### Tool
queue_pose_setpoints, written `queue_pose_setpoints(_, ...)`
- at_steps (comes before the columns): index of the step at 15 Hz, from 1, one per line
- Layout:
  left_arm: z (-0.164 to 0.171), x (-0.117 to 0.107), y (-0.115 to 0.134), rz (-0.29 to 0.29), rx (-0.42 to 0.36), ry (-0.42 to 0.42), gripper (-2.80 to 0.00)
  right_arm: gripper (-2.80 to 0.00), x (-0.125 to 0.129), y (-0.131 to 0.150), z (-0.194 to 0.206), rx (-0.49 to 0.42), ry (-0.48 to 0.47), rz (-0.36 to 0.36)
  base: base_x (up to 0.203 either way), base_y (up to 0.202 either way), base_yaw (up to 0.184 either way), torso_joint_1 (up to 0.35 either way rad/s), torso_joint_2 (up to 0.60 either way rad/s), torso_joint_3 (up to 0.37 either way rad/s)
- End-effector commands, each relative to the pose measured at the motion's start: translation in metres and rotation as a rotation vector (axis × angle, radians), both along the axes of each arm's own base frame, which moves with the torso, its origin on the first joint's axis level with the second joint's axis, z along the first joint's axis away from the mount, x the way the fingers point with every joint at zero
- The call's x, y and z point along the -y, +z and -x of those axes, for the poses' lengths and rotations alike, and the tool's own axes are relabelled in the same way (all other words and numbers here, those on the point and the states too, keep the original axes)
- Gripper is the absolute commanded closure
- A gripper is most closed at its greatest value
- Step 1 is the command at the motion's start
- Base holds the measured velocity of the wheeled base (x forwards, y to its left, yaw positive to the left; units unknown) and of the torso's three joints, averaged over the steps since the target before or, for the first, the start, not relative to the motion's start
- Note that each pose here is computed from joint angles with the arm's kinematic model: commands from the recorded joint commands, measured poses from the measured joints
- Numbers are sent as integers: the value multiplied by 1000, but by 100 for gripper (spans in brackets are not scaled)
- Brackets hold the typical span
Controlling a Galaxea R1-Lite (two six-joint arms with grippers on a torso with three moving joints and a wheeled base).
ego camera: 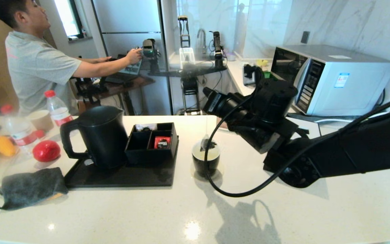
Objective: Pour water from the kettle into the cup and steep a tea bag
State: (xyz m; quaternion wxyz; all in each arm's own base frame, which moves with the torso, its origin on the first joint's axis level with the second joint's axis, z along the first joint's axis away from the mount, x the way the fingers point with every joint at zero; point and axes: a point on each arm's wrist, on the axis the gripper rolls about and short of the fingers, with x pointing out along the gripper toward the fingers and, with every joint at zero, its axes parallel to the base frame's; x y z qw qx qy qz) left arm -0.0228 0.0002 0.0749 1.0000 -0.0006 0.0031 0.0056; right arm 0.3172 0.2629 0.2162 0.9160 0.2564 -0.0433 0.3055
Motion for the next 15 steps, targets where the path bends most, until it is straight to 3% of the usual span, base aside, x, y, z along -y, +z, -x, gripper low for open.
queue_pose_setpoints(1,0,0,0,0,0,1,0,0,5,-1,6,-7,-1,3,0,0,0,0,0,0)
queue_pose_setpoints(7,0,0,0,0,0,1,0,0,12,-25,12,-55,-6,44,0,0,0,0,0,0)
queue_pose_setpoints(11,0,0,0,0,0,1,0,0,16,-23,7,-50,-19,39,0,0,0,0,0,0)
queue_pose_setpoints(15,0,0,0,0,0,1,0,0,38,-5,-5,-22,-80,15,0,0,0,0,0,0)
